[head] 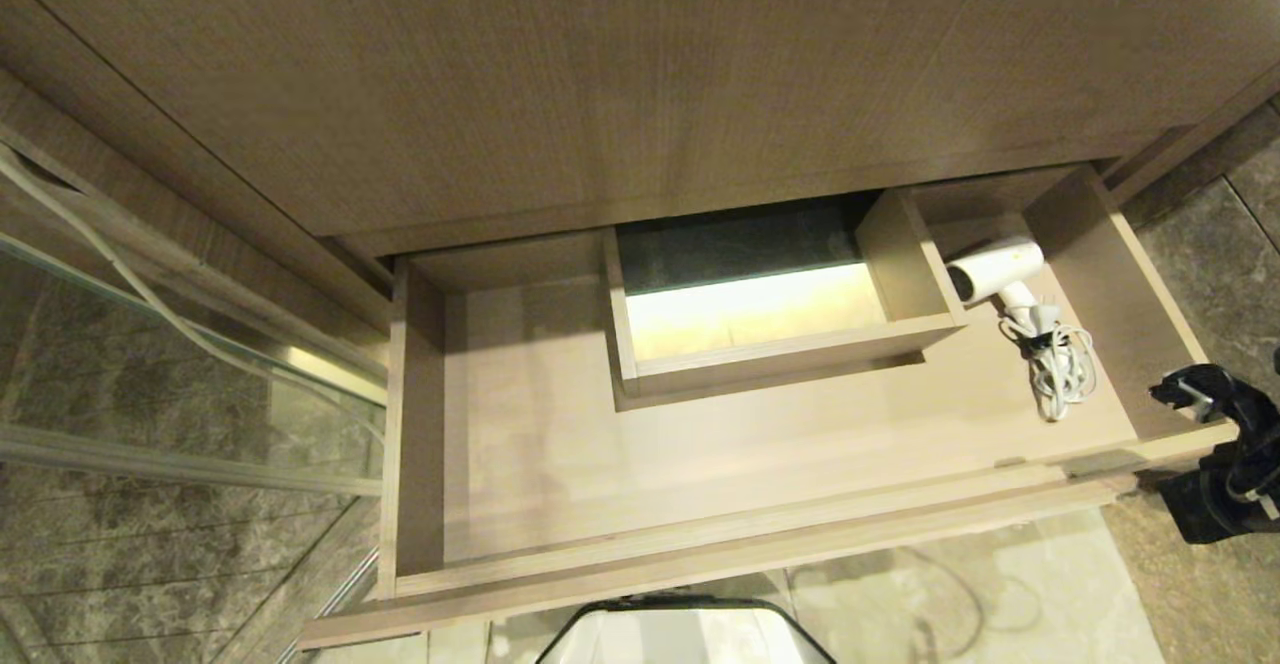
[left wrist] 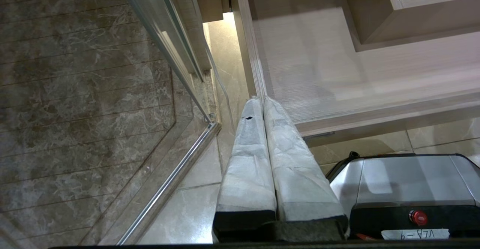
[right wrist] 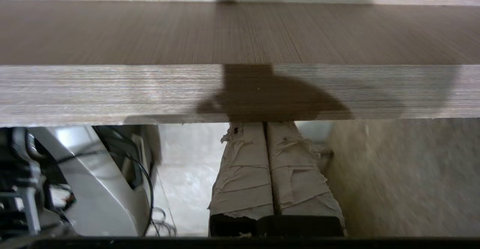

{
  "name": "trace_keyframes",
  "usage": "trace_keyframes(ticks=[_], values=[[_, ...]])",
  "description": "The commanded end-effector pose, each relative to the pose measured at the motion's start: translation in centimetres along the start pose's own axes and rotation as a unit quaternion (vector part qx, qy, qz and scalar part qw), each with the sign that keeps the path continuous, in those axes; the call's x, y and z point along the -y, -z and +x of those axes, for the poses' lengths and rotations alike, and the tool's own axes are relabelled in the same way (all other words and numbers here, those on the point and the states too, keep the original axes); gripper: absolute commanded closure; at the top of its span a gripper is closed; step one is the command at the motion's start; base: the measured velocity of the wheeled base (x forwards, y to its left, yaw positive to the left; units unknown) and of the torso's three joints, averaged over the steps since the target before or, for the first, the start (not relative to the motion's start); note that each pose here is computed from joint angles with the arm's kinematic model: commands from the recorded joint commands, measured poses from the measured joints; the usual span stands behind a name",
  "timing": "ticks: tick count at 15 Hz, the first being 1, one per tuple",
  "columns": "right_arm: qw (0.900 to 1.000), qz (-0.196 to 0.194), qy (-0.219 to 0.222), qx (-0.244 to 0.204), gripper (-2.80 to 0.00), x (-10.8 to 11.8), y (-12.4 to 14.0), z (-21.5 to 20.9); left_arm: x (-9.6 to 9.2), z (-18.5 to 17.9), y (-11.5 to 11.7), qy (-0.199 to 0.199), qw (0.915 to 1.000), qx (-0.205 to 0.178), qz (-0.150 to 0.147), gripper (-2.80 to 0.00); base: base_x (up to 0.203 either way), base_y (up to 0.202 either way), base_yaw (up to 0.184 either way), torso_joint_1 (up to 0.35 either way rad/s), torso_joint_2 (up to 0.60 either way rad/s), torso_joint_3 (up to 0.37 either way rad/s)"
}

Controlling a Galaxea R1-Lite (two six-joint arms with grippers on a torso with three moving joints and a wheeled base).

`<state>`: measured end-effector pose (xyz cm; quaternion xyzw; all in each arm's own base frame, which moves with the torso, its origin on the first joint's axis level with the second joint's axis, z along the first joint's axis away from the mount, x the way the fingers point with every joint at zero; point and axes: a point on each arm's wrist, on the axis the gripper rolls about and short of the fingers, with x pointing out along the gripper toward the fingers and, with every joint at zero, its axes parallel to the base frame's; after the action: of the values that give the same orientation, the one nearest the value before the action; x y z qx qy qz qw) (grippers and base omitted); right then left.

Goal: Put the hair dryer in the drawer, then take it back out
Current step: Close the drawer

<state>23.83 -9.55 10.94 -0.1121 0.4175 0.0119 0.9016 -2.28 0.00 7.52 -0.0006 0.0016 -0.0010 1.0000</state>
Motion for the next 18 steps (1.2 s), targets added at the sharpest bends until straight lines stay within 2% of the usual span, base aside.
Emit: trace_keyframes(ticks=[1, 2, 3, 5, 6, 7, 10, 13, 18], values=[[0.998, -0.005, -0.001, 0.056, 0.00, 0.6, -0.9, -1.2, 0.0, 0.0, 0.0, 0.000, 1.0000, -0.001, 0.000, 0.00, 0.000, 0.000, 0.000, 0.000, 0.00, 0.000], [0.994, -0.014, 0.014, 0.106, 0.00, 1.3, -1.9, -1.5, 0.0, 0.0, 0.0, 0.000, 1.0000, -0.001, 0.000, 0.00, 0.000, 0.000, 0.000, 0.000, 0.00, 0.000], [0.984, -0.024, 0.039, 0.170, 0.00, 2.3, -3.4, -1.8, 0.0, 0.0, 0.0, 0.000, 1.0000, -0.001, 0.000, 0.00, 0.000, 0.000, 0.000, 0.000, 0.00, 0.000], [0.958, -0.032, 0.084, 0.272, 0.00, 4.4, -6.8, -1.9, 0.0, 0.0, 0.0, 0.000, 1.0000, -0.001, 0.000, 0.00, 0.000, 0.000, 0.000, 0.000, 0.00, 0.000], [0.944, -0.033, 0.101, 0.312, 0.00, 5.3, -8.2, -2.0, 0.0, 0.0, 0.0, 0.000, 1.0000, -0.001, 0.000, 0.00, 0.000, 0.000, 0.000, 0.000, 0.00, 0.000], [0.937, -0.031, 0.107, 0.330, 0.00, 5.5, -8.7, -2.1, 0.0, 0.0, 0.0, 0.000, 1.0000, -0.001, 0.000, 0.00, 0.000, 0.000, 0.000, 0.000, 0.00, 0.000], [0.946, -0.020, 0.098, 0.309, 0.00, 4.6, -7.3, -3.7, 0.0, 0.0, 0.0, 0.000, 1.0000, -0.001, 0.000, 0.00, 0.000, 0.000, 0.000, 0.000, 0.00, 0.000], [0.959, -0.005, 0.077, 0.271, 0.00, 2.8, -5.3, -6.9, 0.0, 0.0, 0.0, 0.000, 1.0000, -0.001, 0.000, 0.00, 0.000, 0.000, 0.000, 0.000, 0.00, 0.000], [0.956, -0.010, 0.082, 0.281, 0.00, -0.5, -2.4, -12.0, 0.0, 0.0, 0.0, 0.000, 1.0000, -0.001, 0.000, 0.00, 0.000, 0.000, 0.000, 0.000, 0.00, 0.000]])
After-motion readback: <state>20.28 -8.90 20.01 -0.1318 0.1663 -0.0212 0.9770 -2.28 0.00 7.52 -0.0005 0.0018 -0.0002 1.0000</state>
